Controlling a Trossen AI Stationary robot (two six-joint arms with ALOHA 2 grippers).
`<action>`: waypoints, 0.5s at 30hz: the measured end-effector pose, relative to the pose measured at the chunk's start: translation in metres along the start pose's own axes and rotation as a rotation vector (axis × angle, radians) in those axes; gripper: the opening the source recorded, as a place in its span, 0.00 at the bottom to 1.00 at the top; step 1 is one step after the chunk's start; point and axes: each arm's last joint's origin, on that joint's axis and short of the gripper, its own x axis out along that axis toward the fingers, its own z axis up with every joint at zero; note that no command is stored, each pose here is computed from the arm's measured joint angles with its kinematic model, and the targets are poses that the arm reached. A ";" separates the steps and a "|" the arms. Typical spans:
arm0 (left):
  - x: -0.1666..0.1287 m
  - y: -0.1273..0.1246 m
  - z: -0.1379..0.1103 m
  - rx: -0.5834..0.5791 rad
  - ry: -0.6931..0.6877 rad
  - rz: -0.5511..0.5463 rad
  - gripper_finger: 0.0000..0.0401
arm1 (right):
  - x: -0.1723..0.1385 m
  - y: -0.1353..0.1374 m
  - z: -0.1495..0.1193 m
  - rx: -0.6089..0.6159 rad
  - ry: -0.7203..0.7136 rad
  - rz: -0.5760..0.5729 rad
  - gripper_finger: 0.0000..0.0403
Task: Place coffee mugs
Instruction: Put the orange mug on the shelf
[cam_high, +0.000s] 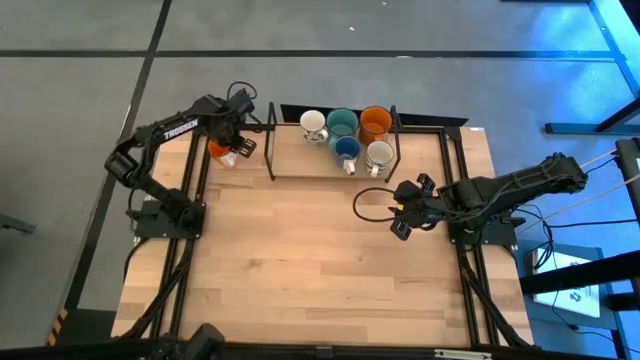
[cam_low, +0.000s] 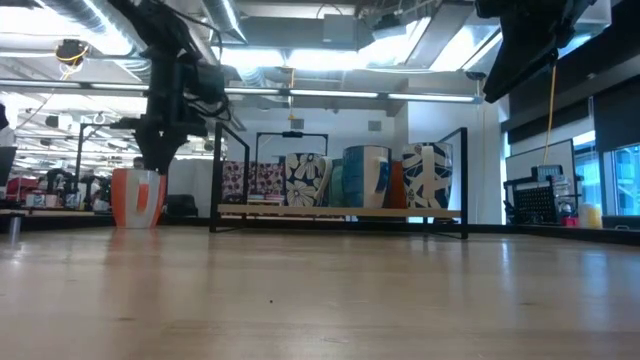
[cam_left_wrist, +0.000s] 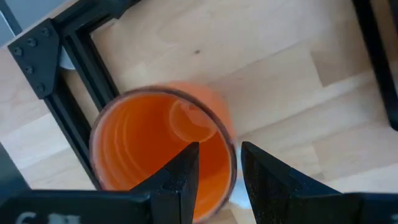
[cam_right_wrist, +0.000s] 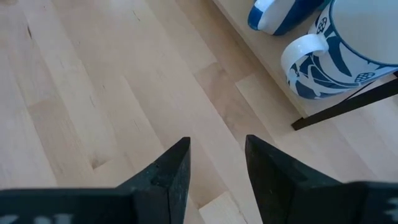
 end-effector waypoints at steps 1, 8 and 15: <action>0.003 0.000 0.002 -0.004 -0.001 -0.001 0.28 | 0.000 0.000 0.000 -0.002 -0.001 -0.001 0.34; 0.020 -0.002 0.010 -0.003 0.044 -0.037 0.22 | 0.000 0.000 0.000 -0.018 -0.006 -0.007 0.34; 0.027 -0.001 0.013 0.039 0.072 -0.028 0.04 | 0.000 -0.001 0.001 -0.019 -0.026 -0.032 0.34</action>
